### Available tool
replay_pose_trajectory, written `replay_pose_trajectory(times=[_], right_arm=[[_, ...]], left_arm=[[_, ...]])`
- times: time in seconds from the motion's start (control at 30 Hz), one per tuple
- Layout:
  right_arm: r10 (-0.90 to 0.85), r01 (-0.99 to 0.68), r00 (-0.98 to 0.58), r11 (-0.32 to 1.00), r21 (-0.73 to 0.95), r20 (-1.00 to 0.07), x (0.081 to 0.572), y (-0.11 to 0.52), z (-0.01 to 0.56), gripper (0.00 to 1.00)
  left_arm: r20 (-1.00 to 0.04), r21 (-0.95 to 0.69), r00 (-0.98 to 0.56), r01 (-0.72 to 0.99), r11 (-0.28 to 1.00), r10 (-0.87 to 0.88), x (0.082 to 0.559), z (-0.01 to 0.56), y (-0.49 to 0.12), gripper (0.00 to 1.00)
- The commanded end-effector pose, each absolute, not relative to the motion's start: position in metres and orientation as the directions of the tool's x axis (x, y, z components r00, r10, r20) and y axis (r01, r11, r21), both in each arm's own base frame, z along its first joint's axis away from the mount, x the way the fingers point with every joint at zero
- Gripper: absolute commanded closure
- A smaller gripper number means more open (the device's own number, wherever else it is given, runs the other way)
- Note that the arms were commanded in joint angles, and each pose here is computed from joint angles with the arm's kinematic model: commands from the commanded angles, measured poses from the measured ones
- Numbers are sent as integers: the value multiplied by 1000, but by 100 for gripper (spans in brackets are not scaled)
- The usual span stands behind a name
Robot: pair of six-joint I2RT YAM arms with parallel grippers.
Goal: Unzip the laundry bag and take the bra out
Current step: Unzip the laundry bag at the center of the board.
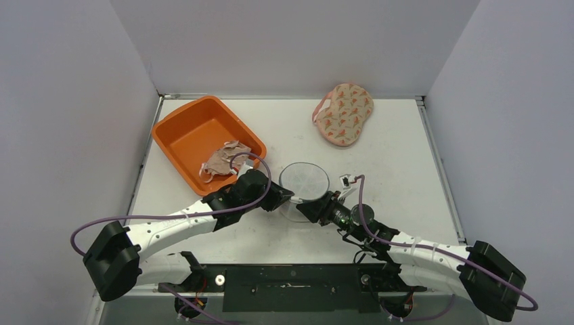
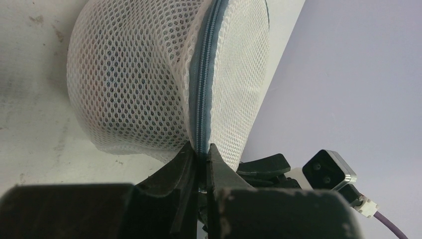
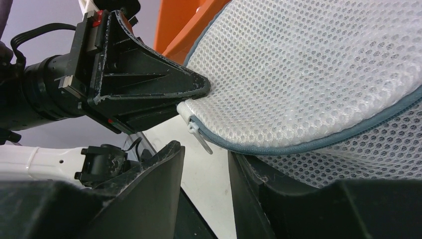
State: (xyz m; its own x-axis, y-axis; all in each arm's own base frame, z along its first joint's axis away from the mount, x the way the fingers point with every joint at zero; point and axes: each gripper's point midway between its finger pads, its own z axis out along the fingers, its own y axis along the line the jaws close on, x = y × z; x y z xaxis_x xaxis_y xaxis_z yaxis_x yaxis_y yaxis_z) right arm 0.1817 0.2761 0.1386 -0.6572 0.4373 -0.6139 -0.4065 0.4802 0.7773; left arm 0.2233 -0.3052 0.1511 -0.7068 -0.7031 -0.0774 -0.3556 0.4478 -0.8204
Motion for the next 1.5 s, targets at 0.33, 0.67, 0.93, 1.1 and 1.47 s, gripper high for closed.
replay_pose_trajectory(times=[0.33,0.67,0.93,1.1,1.47], right_arm=[[487,-465,-635,380,800,-600,185,292,179,68],[488,-458,-637,382,803,-596,186,293,179,81],[486,-439,-641,404,803,-595,187,290,171,85],[485,-429,-641,417,802,-595,188,289,168,86],[500,-381,-644,446,810,-579,192,285,157,80]], left_arm=[[-76,-830,-690,-356,429,-720,230,152,-306,100],[-75,-825,-690,-363,434,-720,229,147,-305,100],[-76,-824,-691,-362,436,-718,229,145,-305,100],[-76,-825,-691,-362,435,-719,230,145,-306,100],[-74,-826,-694,-360,434,-716,229,144,-307,100]])
